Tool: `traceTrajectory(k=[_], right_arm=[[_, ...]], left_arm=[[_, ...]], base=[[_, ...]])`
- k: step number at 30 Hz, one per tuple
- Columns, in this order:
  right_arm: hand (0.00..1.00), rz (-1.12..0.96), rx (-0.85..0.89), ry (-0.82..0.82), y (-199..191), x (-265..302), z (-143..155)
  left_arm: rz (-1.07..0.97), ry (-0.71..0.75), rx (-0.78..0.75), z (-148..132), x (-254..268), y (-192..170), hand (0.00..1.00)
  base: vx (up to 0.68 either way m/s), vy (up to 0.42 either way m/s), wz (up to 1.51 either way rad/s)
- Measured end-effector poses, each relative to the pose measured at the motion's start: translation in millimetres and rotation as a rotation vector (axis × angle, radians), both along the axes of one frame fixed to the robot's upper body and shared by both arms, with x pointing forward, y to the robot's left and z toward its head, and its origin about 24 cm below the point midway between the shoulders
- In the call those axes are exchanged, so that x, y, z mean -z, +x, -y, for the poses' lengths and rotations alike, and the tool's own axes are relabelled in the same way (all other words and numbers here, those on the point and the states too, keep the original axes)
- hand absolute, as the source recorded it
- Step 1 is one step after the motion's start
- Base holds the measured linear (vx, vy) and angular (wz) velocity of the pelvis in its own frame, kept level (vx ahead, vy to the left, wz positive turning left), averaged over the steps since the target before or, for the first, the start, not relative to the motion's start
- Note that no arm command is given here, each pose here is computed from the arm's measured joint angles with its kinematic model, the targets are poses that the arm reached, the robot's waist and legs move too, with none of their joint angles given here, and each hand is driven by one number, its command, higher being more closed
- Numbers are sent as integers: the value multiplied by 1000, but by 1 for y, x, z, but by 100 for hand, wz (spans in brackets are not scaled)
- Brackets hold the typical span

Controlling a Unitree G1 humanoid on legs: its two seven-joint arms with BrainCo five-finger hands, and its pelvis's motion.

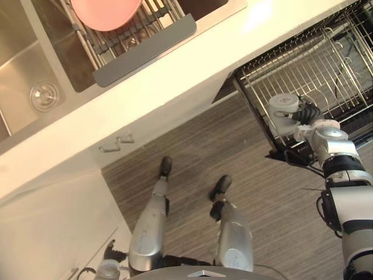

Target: Walk over to the sink, pick up the cup, carry it to the dishwasher, place the cup inside the dishwasher, then close the dishwasher door

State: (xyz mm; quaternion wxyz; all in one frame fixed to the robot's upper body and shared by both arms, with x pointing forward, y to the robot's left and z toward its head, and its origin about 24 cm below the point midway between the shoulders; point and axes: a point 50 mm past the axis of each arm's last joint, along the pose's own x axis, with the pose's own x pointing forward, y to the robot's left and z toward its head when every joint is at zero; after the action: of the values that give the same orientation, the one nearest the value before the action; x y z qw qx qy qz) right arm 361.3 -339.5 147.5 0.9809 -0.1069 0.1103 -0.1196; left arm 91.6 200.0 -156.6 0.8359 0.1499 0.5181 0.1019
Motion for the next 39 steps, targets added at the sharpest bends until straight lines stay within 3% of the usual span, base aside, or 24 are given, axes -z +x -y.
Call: traceTrajectory(k=[9,18,23,25,29,32,34,39], right_arm=[[0,32,126,-205,11,12,-27],[0,136,284,-231,-10,27,-16],[0,299,276,-100,-23,38,-40],[0,414,244,60,-29,33,-55],[0,709,54,404,-59,8,-112],[0,813,-100,536,-74,-6,-137],[0,828,-206,585,-80,-9,-150],[0,807,-254,581,-86,-3,-154]], left_arm=[[4,-17,4,2,0,1,0],[-22,-14,-8,0,2,-10,0],[-51,-9,-49,-6,3,-24,0],[-54,-7,-60,-7,4,-27,0],[-56,1,-153,-15,4,-38,0],[-60,-6,-248,-19,4,-46,0],[-70,-19,-299,-20,5,-53,0],[-90,-30,-352,-21,5,-62,0]], base=[[-25,-85,8],[-1,-27,-3],[37,-32,-13],[41,-27,-18],[43,-41,-26],[46,-39,-23],[6,-22,4],[4,-4,51]])
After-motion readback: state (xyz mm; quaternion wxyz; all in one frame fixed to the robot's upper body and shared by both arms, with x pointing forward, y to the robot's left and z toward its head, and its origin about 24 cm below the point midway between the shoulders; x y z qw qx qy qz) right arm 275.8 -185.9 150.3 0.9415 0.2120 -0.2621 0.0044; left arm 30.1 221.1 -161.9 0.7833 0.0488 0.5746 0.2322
